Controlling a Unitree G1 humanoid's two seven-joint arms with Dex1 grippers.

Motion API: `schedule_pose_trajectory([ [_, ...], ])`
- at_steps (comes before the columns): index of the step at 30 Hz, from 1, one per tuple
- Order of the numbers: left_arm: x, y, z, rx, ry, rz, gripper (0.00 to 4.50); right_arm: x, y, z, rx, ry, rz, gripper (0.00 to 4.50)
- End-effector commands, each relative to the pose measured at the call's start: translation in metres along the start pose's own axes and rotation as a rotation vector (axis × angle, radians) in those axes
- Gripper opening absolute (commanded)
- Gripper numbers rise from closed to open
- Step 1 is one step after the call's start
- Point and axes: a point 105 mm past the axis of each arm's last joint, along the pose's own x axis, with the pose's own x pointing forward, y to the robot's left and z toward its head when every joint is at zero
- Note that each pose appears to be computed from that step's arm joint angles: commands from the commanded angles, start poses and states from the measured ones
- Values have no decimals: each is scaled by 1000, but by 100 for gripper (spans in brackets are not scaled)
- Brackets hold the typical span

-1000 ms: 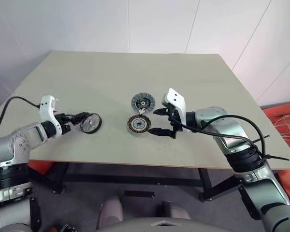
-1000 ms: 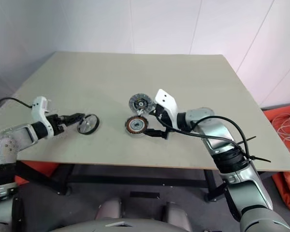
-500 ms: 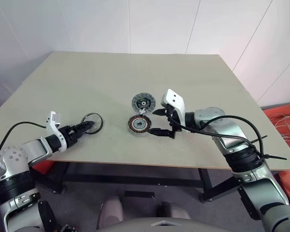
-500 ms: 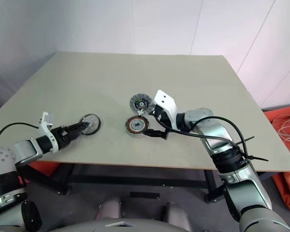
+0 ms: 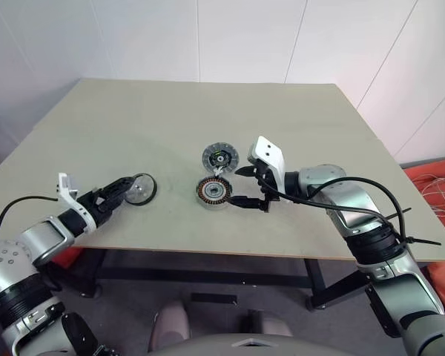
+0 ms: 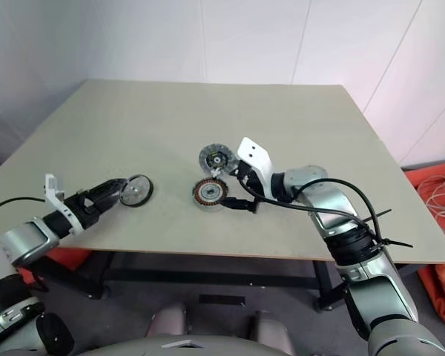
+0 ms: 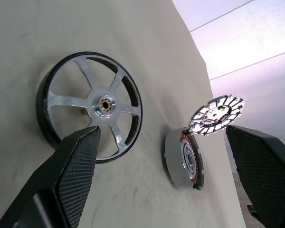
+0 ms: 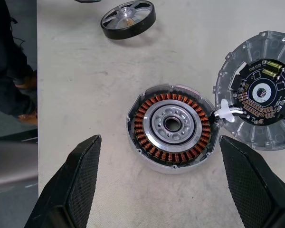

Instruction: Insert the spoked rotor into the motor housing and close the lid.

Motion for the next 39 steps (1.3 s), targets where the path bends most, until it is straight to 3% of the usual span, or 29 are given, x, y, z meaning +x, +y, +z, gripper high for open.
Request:
schedule_pose_trajectory([
  [1, -3, -5, 2, 21, -17, -20, 450, -6, -6, 13, -38, -35, -20, 449],
  [21, 37, 12, 5, -23, -54, 9, 450, -5, -7, 18, -42, -46, -35, 449],
  [30, 34, 24, -3, -31, -56, 41, 450, -4, -8, 21, -42, -58, -41, 449],
  [39, 46, 4, -7, 0, -54, -28, 450, -3, -8, 24, -49, -68, -40, 449],
])
